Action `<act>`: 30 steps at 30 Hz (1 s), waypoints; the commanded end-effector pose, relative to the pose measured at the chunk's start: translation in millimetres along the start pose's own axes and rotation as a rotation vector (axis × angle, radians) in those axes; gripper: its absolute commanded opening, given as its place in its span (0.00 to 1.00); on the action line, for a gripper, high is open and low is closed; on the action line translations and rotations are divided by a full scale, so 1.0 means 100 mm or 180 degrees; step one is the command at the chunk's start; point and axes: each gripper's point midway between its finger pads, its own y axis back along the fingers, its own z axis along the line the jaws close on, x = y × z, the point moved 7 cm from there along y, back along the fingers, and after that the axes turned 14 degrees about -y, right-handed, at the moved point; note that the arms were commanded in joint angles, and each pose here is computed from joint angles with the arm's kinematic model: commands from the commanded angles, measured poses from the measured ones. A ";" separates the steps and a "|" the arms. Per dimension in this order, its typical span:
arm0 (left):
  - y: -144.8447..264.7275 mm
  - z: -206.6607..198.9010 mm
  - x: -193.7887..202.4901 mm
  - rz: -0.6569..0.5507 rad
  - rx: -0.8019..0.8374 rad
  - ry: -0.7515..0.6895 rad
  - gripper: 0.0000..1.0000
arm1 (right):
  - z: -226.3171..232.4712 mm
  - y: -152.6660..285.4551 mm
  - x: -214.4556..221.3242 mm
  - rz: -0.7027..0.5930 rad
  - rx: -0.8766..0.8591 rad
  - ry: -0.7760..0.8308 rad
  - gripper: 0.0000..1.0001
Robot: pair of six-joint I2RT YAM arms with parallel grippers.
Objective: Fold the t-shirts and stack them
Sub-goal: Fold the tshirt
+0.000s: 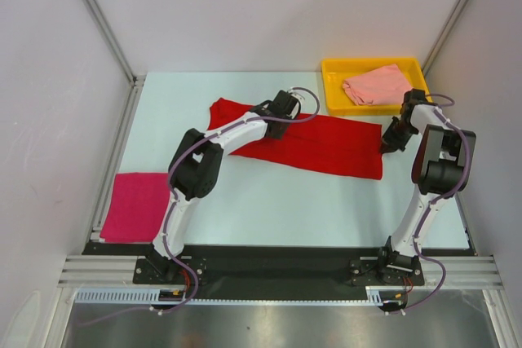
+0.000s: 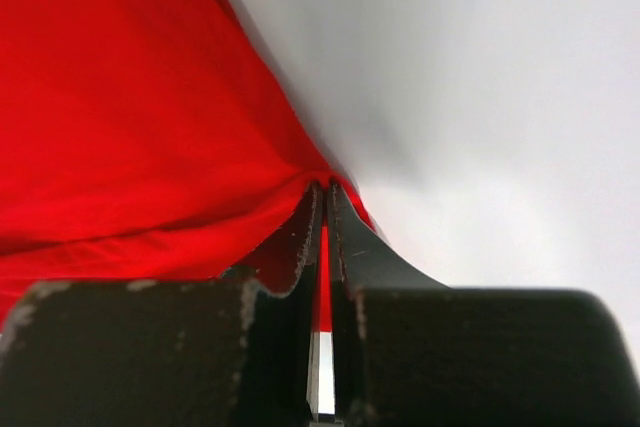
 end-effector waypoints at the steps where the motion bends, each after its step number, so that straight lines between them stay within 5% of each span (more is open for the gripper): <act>1: 0.14 0.24 -0.25 -0.0255 -0.0246 0.0261 0.00 | -0.04 0.15 -0.08 -0.0158 0.0004 -0.0015 0.02; 14: -0.02 0.25 -0.20 -0.0136 -0.0237 0.0246 0.00 | -0.10 0.14 -0.11 -0.0159 -0.0079 -0.0190 0.02; 16: -0.03 0.25 -0.23 -0.0133 -0.0212 0.0223 0.02 | -0.10 0.12 -0.12 -0.0137 -0.0076 -0.0197 0.12; 18: -0.06 0.24 -0.24 -0.0131 -0.0205 0.0226 0.22 | -0.11 0.13 -0.11 -0.0108 -0.0018 -0.0219 0.20; 22: 0.02 0.33 -0.34 -0.0083 -0.0243 0.0319 0.39 | -0.14 0.25 -0.12 -0.0197 0.0068 -0.0243 0.34; 24: 0.18 0.42 -0.40 -0.0049 -0.0329 0.0461 0.58 | -0.16 0.35 -0.11 -0.0227 0.0124 -0.0240 0.40; 30: 0.77 0.94 -0.03 0.0000 -0.0404 0.1032 0.68 | -0.10 0.65 0.08 -0.0206 -0.0087 -0.0135 0.68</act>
